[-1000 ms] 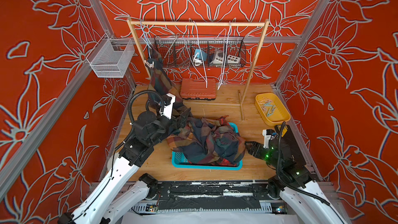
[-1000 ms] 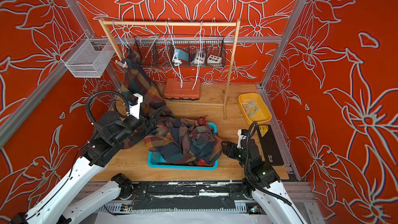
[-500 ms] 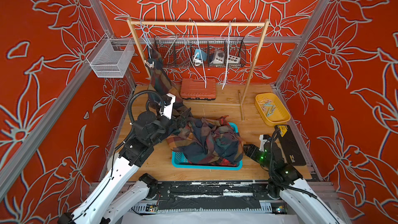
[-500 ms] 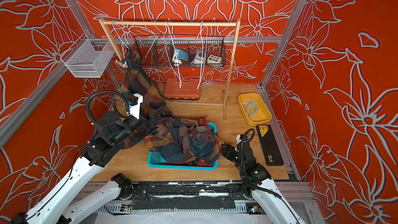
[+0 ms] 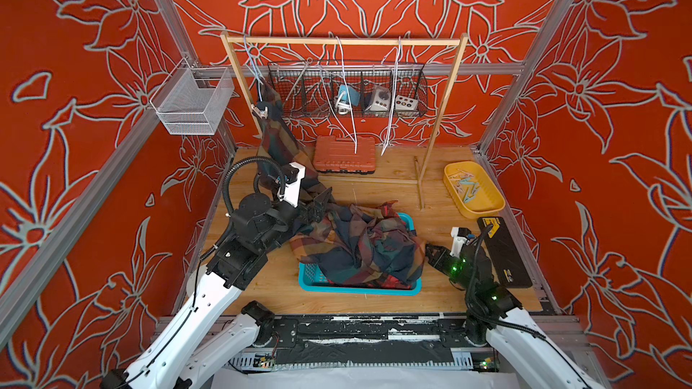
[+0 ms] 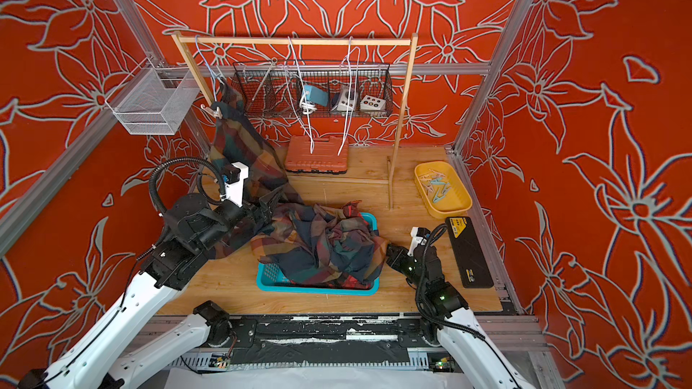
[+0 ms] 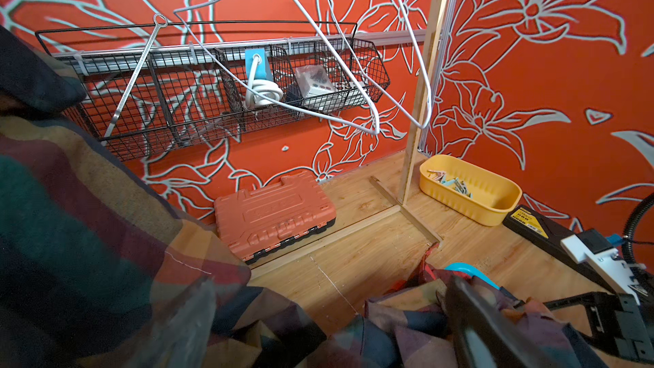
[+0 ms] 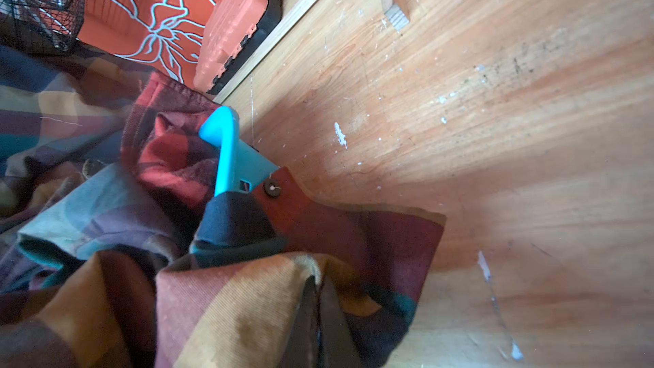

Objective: Remove the clothespins securing long-sleeve shirts to the hanger
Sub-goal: Adjust the long-sleeve shirt at the bin.

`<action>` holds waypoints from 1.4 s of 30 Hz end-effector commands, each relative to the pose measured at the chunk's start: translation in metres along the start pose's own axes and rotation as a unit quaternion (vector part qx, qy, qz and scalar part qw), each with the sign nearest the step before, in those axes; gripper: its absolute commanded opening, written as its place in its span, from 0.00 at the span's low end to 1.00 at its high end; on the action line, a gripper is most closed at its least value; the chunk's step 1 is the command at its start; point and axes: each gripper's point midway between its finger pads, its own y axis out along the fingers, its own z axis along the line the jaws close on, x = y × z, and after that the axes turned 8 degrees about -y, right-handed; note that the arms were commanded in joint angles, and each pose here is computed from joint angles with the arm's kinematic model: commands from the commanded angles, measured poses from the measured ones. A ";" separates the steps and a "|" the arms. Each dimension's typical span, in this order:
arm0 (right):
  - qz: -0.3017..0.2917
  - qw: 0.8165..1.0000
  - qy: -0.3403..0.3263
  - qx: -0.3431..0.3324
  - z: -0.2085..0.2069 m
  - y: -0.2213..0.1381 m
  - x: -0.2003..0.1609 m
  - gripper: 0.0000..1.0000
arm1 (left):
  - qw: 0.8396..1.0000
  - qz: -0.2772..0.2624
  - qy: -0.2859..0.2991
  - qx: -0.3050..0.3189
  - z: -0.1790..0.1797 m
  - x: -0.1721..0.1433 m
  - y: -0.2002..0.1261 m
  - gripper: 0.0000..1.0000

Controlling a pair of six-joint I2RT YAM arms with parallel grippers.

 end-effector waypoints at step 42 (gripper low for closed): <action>0.156 0.915 -0.370 0.045 0.152 0.021 -0.018 0.52 | 0.976 -0.138 0.012 0.166 0.051 0.084 -0.048 0.98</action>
